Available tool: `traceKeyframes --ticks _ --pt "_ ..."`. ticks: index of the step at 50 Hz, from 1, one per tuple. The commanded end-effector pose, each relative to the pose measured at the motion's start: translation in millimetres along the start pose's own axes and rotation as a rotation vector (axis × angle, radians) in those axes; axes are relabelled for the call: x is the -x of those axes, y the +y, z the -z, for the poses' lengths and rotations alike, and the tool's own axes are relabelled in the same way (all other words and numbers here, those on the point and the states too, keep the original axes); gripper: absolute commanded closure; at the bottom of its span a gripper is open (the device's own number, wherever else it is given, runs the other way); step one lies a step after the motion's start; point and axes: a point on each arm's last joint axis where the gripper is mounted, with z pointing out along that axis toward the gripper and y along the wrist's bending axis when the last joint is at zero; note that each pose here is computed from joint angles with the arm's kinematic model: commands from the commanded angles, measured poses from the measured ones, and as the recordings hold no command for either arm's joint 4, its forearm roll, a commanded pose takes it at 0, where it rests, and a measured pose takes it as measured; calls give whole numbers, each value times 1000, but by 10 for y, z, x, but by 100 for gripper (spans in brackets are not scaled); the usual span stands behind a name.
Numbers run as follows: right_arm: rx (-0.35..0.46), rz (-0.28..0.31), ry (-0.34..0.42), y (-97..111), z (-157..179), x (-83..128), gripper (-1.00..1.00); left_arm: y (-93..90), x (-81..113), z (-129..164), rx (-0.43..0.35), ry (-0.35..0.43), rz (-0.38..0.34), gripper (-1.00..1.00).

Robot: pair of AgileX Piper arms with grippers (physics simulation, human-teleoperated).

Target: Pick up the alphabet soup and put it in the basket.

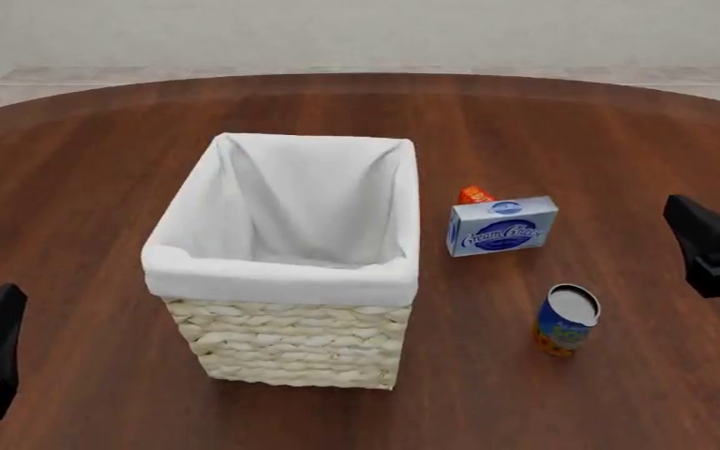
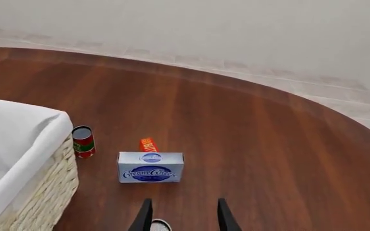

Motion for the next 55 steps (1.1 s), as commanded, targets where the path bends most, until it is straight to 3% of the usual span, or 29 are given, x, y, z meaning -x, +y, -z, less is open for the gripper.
traceKeyframes --ticks 1,55 --pt "19 -7 32 25 -79 -49 -100 -4 -3 0 -6 2 0 -100" --pt "101 -4 121 189 -395 -451 -100 -5 -39 -7 -8 11 -3 -100"
